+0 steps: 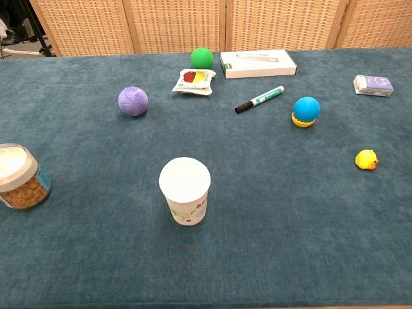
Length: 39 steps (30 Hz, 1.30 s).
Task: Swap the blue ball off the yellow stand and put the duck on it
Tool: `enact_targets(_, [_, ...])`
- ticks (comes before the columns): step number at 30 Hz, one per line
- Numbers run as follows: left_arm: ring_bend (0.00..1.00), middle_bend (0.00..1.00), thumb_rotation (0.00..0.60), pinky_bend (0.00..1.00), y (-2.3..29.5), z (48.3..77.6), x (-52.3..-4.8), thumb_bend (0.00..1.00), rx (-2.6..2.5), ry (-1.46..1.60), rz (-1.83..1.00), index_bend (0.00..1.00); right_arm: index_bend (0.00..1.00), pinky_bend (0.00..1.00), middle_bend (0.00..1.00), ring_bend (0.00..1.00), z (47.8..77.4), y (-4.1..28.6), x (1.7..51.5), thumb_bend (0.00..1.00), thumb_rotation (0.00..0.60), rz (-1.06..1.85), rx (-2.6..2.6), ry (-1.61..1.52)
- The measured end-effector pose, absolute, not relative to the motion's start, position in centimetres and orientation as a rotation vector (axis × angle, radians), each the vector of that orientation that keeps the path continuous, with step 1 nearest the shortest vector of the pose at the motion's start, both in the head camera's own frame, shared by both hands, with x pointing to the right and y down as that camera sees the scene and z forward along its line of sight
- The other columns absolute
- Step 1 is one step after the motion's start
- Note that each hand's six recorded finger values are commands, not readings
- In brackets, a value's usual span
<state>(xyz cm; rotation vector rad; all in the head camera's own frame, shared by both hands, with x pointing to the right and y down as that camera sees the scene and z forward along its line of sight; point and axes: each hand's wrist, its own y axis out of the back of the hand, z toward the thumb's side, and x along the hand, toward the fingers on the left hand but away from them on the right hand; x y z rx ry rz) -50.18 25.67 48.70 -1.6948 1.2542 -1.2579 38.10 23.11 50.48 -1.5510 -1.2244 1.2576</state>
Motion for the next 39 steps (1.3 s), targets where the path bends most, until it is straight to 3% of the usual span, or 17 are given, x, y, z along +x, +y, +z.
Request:
enact_targets(14, [0.00,0.00,0.600,0.00,25.6,48.9,-50.0,0.00,-1.708,1.243,-1.254,0.00,0.00,0.00,0.00,0.00,52.0,21.9,37.3,0.00,0.600,1.254,-1.649,-1.195])
enact_targets(19, [0.00,0.00,0.600,0.00,25.3,49.2,-49.9,0.00,-1.709,1.241,-1.260,0.00,0.00,0.00,0.00,0.00,53.4,18.5,35.4,0.00,0.600,1.219,-1.718,-1.135])
enact_targets(24, [0.00,0.00,0.600,0.00,24.8,49.7,-49.7,0.00,-1.714,1.234,-1.280,0.00,0.13,0.00,0.00,0.00,55.1,14.3,32.2,0.00,0.600,1.171,-1.812,-1.067])
enact_targets(32, [0.00,0.00,0.600,0.00,24.1,50.3,-49.6,0.00,-1.701,1.239,-1.312,0.00,0.30,0.00,0.00,0.00,61.4,7.7,26.5,0.05,0.600,1.215,-1.989,-0.915])
enact_targets(39, [0.00,0.00,0.600,0.00,23.6,50.8,-49.9,0.00,-1.686,1.248,-1.355,0.00,0.31,0.00,0.00,0.00,66.5,3.9,24.9,0.05,0.600,1.315,-1.974,-0.878])
